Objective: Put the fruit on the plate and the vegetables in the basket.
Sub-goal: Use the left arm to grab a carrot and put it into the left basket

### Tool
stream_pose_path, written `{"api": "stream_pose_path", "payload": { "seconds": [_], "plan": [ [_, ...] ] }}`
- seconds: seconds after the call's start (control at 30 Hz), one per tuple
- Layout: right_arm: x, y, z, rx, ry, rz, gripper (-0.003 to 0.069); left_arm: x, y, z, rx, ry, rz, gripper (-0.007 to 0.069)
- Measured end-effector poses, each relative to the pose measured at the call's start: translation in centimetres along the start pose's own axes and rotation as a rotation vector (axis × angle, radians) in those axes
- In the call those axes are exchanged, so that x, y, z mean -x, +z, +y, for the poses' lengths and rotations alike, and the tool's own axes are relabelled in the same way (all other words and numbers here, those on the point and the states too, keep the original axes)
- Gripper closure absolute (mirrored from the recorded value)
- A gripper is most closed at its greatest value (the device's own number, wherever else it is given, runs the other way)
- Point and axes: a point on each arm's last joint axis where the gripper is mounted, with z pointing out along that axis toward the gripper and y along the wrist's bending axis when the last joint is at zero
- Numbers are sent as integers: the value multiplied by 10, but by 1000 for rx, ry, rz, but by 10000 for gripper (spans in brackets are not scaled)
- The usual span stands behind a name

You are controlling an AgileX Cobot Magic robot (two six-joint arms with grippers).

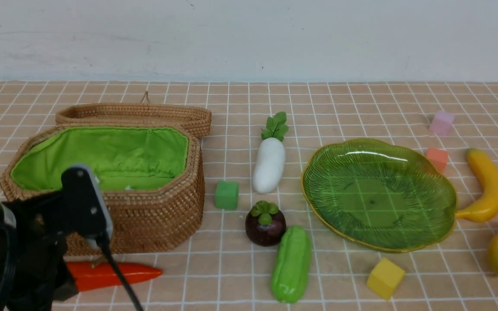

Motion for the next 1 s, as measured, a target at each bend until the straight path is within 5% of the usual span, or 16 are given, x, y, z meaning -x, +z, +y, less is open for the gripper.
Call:
{"api": "stream_pose_path", "payload": {
  "seconds": [0.17, 0.33, 0.53, 1.0],
  "plan": [
    [0, 0, 0, 0, -48, 0, 593, 3, 25, 14, 55, 70, 36, 226],
    [0, 0, 0, 0, -51, 0, 592, 4, 51, 23, 66, 136, 87, 53],
    [1, 0, 1, 16, -44, -6, 587, 5, 81, 31, 72, 221, 137, 67],
    [2, 0, 4, 43, -33, -18, 573, -1, 93, 25, -33, 216, 206, 232]
  ]
}}
